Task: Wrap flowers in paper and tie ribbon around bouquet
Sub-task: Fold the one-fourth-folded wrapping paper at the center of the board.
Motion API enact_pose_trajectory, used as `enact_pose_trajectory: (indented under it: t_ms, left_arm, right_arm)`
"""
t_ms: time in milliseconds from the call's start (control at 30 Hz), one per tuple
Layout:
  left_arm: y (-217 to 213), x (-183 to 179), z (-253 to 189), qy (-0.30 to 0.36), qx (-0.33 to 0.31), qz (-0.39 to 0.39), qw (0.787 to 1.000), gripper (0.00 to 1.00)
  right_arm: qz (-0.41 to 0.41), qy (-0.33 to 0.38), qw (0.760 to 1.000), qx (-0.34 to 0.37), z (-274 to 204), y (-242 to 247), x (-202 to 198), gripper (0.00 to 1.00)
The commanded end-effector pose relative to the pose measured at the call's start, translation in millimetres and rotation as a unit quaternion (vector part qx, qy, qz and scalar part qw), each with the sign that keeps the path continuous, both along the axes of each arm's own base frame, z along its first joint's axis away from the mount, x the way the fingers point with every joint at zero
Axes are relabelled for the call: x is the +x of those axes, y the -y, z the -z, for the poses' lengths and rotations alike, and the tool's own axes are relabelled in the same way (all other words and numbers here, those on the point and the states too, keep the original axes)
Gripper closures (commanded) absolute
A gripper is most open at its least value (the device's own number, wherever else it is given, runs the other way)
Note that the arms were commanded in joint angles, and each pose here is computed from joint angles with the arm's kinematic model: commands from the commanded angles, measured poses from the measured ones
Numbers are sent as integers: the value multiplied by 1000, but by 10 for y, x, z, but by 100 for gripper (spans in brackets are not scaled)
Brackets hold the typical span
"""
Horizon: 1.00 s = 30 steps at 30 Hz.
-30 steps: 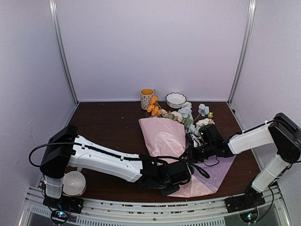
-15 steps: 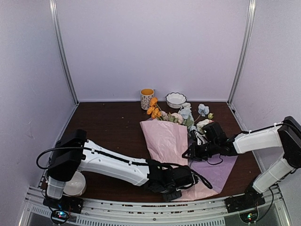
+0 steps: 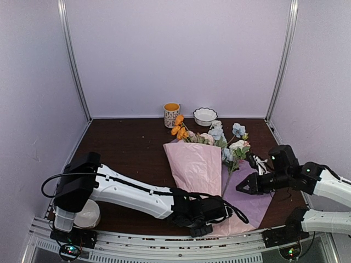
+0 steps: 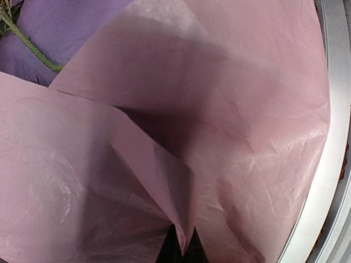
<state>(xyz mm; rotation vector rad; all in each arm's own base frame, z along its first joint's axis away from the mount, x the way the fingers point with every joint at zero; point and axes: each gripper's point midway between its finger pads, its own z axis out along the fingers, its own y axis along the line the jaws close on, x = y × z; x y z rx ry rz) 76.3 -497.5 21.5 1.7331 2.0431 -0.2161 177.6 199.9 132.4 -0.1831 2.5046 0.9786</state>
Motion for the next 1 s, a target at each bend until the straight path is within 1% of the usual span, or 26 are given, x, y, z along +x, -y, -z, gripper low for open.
enact_pose_trajectory:
  t_ms: [0, 67, 133, 200, 300, 367, 433, 567, 667, 700, 733, 833, 967]
  left_arm:
    - [-120, 35, 65, -33, 0, -23, 999, 100]
    - [-142, 67, 58, -37, -4, -29, 999, 100]
    - [-130, 71, 45, -41, -9, -29, 999, 100]
    - [-122, 60, 46, -44, -10, -27, 999, 100]
    - [-124, 68, 44, -43, -10, -28, 999, 100]
    - [-119, 65, 41, -43, -11, -28, 999, 100]
    - [-115, 64, 26, -43, -13, -28, 999, 100]
    - [-122, 88, -19, -39, -16, -35, 998, 100]
    - [-101, 88, -91, -37, -23, -35, 998, 100]
    - [-99, 107, -156, -28, -20, -35, 999, 100]
    - [-106, 107, -180, -21, -15, -34, 999, 100]
    - [-88, 68, -261, -6, -9, -22, 1000, 100]
    - [13, -50, -416, 15, -8, 12, 1000, 100]
  right_arm:
    - [5, -143, 989, -29, 508, 279, -619, 89]
    - [-17, -173, 985, -1, 521, 235, -809, 97]
    - [-44, -199, 978, 38, 490, 134, -971, 100]
    - [-67, -211, 973, 66, 452, 48, -1076, 100]
    - [-87, -218, 969, 77, 481, -37, -1156, 100]
    - [-90, -225, 967, 83, 548, -113, -1162, 100]
    - [-90, -216, 968, 87, 585, -204, -1112, 100]
    - [-74, -209, 974, 40, 859, -174, -1014, 100]
    - [-62, -219, 974, 1, 1133, -117, -987, 100]
    - [-49, -218, 974, -43, 1336, -5, -963, 100]
    - [-43, -220, 973, -56, 1403, 33, -958, 100]
    - [-33, -222, 971, -84, 1520, 114, -942, 100]
    - [-22, -211, 972, -100, 1524, 161, -892, 100]
